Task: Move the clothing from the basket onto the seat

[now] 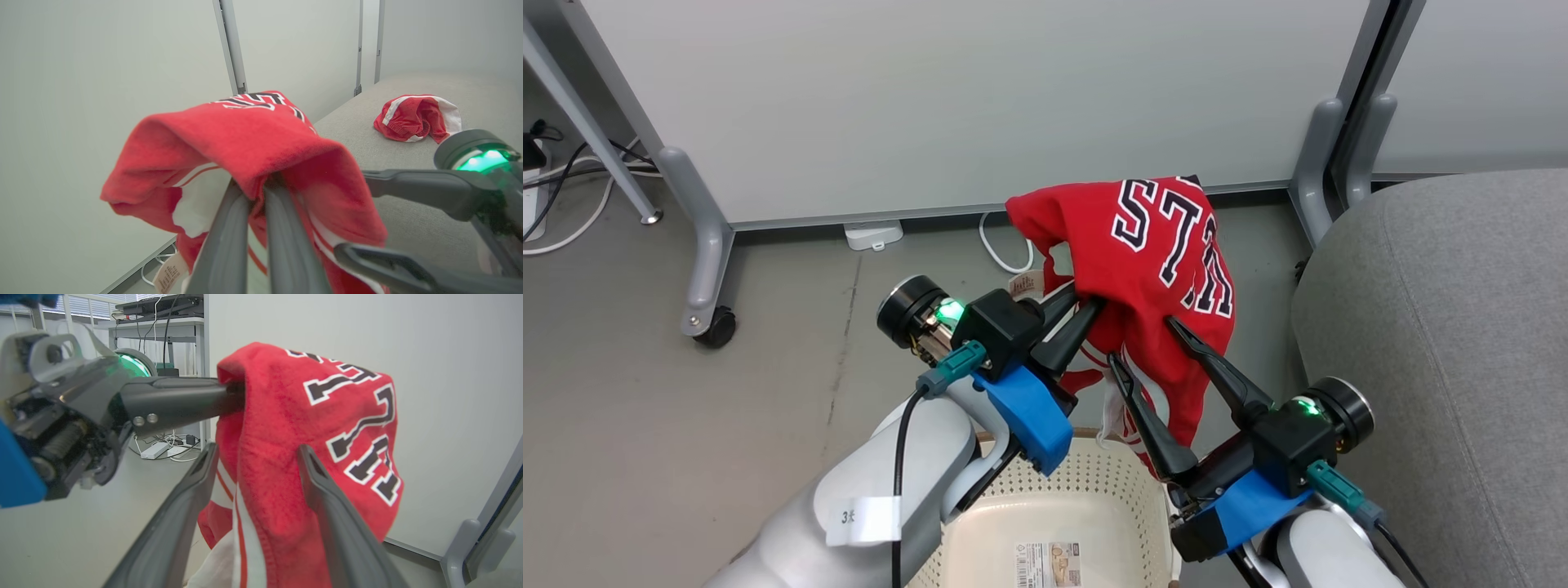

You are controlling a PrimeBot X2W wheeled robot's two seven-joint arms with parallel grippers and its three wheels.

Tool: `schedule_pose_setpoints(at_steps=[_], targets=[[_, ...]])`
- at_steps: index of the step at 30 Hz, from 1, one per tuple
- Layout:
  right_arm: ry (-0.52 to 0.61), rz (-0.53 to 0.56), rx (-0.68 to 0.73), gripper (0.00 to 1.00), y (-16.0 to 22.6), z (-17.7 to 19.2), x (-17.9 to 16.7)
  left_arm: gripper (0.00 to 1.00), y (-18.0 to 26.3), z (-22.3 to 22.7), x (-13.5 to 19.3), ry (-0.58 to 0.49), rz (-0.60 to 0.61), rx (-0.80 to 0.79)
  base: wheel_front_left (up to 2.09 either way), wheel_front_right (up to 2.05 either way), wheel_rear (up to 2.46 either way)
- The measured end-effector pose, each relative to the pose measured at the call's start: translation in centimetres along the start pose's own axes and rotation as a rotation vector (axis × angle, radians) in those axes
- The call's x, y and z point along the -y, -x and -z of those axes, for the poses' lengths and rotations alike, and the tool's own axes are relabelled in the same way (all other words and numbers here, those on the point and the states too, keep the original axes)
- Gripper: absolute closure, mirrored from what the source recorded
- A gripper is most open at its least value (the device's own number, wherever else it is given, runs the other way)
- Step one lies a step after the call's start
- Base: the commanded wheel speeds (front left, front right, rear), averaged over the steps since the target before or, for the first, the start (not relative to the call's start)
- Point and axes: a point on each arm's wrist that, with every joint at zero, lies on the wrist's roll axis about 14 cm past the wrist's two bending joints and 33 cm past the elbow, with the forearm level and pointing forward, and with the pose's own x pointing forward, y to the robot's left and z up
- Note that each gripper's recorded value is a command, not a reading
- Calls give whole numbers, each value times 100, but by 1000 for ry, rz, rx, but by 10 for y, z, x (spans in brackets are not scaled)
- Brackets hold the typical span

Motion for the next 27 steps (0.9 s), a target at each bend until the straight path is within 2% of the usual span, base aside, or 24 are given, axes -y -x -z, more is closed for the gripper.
schedule_pose_setpoints(at_steps=[15,25,26,27], targets=[[117,28,-74,0,-17,21,25,100,-6,0,3,1,16,8,0,0,0],[96,69,-72,0,-24,21,41,100,-7,2,3,0,20,0,0,0,0],[94,72,-74,9,-23,22,42,100,-7,3,4,0,21,-1,0,0,0],[90,75,-76,45,-23,22,42,100,-7,3,4,0,22,-2,0,0,0]])
